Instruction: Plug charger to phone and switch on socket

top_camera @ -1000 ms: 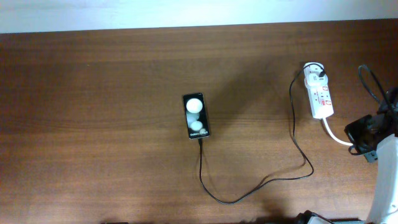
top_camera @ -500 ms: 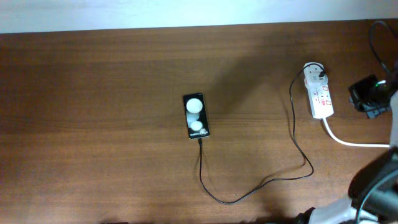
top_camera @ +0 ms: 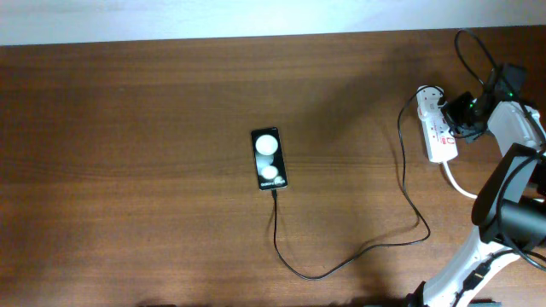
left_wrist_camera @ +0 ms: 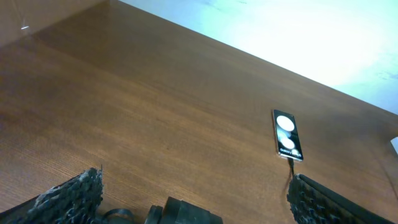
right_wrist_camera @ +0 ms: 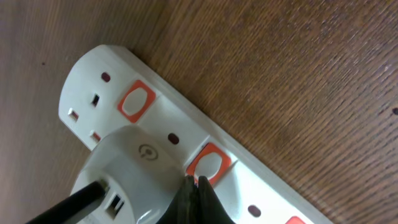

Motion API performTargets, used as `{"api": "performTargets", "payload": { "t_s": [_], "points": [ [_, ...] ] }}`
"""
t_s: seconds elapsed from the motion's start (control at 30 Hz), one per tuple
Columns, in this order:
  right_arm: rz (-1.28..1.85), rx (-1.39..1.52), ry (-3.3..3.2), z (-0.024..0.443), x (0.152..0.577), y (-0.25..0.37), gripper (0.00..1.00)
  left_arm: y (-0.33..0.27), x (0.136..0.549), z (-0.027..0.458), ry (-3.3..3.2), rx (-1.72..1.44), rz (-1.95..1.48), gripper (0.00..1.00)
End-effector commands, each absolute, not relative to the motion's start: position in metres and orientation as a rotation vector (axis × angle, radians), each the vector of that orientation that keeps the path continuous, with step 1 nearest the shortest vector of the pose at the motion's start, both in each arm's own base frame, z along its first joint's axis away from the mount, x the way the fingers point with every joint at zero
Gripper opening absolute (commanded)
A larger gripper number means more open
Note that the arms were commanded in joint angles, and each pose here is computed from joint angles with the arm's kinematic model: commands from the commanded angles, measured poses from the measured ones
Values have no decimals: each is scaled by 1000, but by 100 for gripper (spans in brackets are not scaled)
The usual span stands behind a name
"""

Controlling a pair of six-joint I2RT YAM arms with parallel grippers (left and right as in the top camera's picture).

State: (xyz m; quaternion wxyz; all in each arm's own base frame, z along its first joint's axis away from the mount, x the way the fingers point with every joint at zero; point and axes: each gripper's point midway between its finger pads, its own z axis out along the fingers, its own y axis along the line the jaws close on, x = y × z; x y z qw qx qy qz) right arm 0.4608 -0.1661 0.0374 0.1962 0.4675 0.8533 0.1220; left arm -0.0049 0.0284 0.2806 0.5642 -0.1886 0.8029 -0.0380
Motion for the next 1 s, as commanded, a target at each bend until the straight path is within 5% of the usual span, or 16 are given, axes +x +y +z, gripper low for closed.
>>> {"api": "performTargets", "payload": {
  "t_s": [0.0,0.57,0.97],
  "points": [
    [327,1286,2369,41,471,-165,4,30,-8,282,1870,-460,-89,99],
    [374,1196,2620,1,455,-105,4,30,-8,282,1870,-460,-89,99],
    [212,1296,2482,52,454,-184,4,30,-8,282,1870,-460,-89,99]
  ]
}}
